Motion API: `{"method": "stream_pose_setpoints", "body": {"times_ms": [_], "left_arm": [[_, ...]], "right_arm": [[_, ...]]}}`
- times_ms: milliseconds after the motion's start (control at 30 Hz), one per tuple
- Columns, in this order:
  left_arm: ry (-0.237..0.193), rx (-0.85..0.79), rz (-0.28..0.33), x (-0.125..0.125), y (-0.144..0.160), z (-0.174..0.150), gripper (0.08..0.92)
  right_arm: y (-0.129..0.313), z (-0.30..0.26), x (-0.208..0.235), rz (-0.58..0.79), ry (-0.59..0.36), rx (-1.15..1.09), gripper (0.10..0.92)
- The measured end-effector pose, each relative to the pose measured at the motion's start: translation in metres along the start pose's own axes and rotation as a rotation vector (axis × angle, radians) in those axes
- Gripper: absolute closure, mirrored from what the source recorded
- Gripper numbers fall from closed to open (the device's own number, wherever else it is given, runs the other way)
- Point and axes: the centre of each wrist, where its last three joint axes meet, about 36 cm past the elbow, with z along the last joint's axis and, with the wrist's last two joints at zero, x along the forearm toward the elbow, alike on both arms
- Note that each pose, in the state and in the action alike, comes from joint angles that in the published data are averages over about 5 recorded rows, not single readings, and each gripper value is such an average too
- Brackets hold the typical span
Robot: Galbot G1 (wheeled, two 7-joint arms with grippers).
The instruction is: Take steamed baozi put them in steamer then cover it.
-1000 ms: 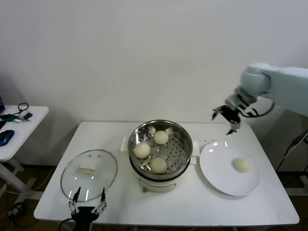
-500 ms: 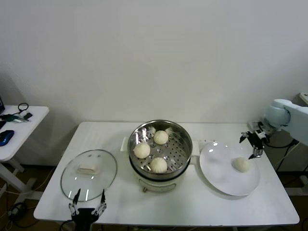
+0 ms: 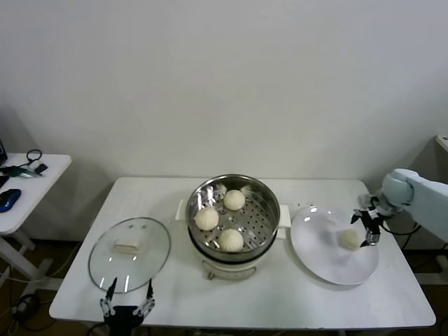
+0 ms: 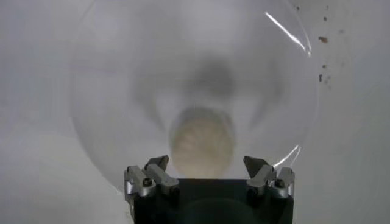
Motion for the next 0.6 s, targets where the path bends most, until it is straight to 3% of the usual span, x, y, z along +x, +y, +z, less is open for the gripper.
{"method": "stream_pose_setpoints", "body": {"times_ms": [100, 333, 600], "left_arm": [[0.001, -0.001, 0.004, 0.0008, -0.0015, 0.0001, 0.177], [0.001, 0.0, 0.01, 0.002, -0.0042, 0.0, 0.177], [-0.002, -0.002, 0.014, 0.003, -0.0061, -0.0016, 0.177]], "right_arm": [[-0.0002, 0.0002, -0.006, -0.001, 0.0, -0.01, 0.207], [0.0011, 0.0025, -0.011, 0.003, -0.004, -0.03, 0.335], [-0.0001, 0.0014, -0.0012, 0.016, -0.022, -0.038, 0.36]]}}
